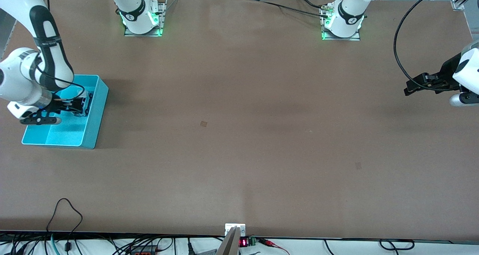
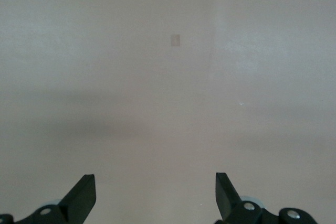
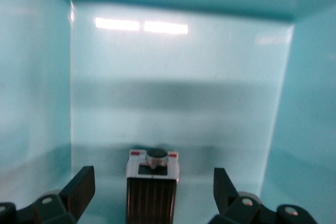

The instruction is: Wind and store white jeep toy

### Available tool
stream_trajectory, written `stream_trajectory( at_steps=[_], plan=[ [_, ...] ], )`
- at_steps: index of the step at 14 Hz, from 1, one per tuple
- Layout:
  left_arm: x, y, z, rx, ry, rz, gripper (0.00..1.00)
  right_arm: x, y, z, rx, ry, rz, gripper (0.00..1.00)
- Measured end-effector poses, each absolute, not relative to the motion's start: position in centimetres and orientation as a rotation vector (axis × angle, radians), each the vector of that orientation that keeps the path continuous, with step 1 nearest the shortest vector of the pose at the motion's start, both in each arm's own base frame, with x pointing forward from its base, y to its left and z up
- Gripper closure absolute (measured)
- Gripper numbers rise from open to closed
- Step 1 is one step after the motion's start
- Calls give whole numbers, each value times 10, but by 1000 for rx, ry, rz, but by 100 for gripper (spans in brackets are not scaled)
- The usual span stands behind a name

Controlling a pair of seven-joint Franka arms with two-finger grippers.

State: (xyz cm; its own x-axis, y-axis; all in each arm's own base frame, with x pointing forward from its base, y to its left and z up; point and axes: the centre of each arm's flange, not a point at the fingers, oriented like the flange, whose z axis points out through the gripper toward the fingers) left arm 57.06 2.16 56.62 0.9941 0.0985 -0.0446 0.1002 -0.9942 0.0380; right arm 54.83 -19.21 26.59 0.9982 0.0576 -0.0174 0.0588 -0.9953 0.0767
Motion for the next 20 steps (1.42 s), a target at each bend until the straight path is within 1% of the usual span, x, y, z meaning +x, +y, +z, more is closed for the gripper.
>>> stream_trajectory(
  at_steps=[3,6,7,11,14,17,20],
  plan=[
    [571,22,566,3097,155,-66,0,570,-191,331,3075,105,69,0],
    [571,22,566,3097,156,-66,0,579,-186,392,3090,127,141,0],
    [571,22,566,3097,157,-66,0,581,-179,410,3101,152,136,0],
    [571,23,566,3097,157,-66,0,597,-122,492,3067,381,-10,0],
    [571,22,566,3097,156,-66,0,598,-68,532,3055,492,-94,0],
    [571,22,566,3097,156,-66,0,585,-47,552,3086,411,-153,0],
    [571,22,566,3097,156,-66,0,581,-26,553,3090,402,-191,0]
  ],
)
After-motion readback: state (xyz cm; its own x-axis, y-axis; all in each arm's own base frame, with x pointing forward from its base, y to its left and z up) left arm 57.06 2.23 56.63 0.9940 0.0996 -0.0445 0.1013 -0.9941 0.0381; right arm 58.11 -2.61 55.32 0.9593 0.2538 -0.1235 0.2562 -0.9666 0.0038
